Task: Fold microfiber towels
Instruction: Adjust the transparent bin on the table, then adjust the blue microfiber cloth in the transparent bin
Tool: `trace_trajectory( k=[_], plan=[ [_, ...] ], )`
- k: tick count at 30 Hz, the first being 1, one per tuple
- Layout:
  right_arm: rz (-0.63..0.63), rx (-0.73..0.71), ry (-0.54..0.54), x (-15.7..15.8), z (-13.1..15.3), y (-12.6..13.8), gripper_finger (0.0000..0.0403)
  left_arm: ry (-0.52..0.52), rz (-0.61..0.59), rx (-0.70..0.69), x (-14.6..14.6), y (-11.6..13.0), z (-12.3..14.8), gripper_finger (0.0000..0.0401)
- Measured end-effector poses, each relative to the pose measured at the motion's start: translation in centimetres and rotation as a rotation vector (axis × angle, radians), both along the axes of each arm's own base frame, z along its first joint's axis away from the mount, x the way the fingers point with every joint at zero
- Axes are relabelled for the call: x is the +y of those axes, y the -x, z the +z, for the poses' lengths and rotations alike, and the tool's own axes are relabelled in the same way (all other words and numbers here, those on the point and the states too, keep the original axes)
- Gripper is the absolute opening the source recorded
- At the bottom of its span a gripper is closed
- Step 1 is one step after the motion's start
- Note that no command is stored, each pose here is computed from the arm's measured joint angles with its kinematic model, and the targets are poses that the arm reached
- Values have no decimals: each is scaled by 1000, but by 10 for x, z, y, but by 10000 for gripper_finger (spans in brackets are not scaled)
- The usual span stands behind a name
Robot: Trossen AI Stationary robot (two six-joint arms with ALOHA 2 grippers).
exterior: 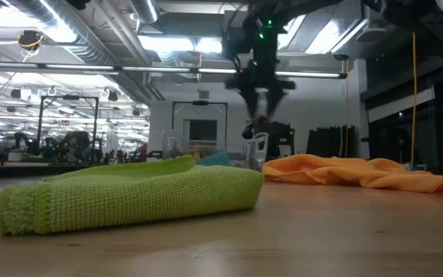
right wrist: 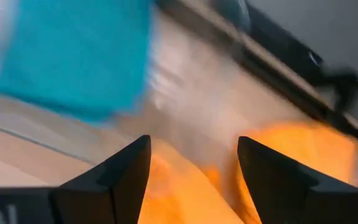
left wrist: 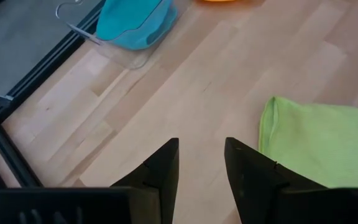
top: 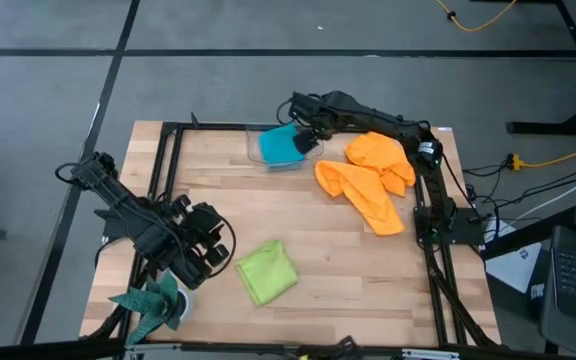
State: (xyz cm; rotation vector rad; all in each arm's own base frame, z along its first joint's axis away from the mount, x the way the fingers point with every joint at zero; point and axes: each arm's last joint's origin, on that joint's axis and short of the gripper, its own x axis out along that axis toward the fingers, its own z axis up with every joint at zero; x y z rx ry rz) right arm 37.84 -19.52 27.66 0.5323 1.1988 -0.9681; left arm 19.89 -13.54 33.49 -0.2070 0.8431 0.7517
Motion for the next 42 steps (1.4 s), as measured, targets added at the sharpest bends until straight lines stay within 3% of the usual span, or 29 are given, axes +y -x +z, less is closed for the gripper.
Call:
trace_trajectory(
  k=[4, 6, 14, 19, 25, 29, 32, 36, 42],
  plan=[
    [79, -250, 43, 2, 11, -27, 243, 0, 0, 0, 0, 0, 0, 121],
    [109, -310, 45, 2, 5, -38, 243, 0, 0, 0, 0, 0, 0, 121],
    [83, -409, -76, -14, -63, -75, 243, 0, 0, 0, 0, 0, 0, 121],
    [97, -360, -109, -18, -98, -82, 243, 5, 1, -1, 0, 0, 0, 121],
    [90, -268, -145, -23, -117, -76, 243, 12, 1, -9, -1, -1, 0, 121],
    [65, -182, -185, -21, -120, -67, 243, 29, 2, -17, -2, -2, 0, 121],
    [-22, -142, -231, -18, -122, -62, 243, 42, 2, -12, -2, -2, 0, 121],
    [-90, -196, -292, -11, -121, -66, 243, 43, 2, -13, -2, -2, 0, 121],
    [-57, -248, -292, -3, -111, -76, 243, 42, 0, -11, -2, -2, 0, 121]
  ],
)
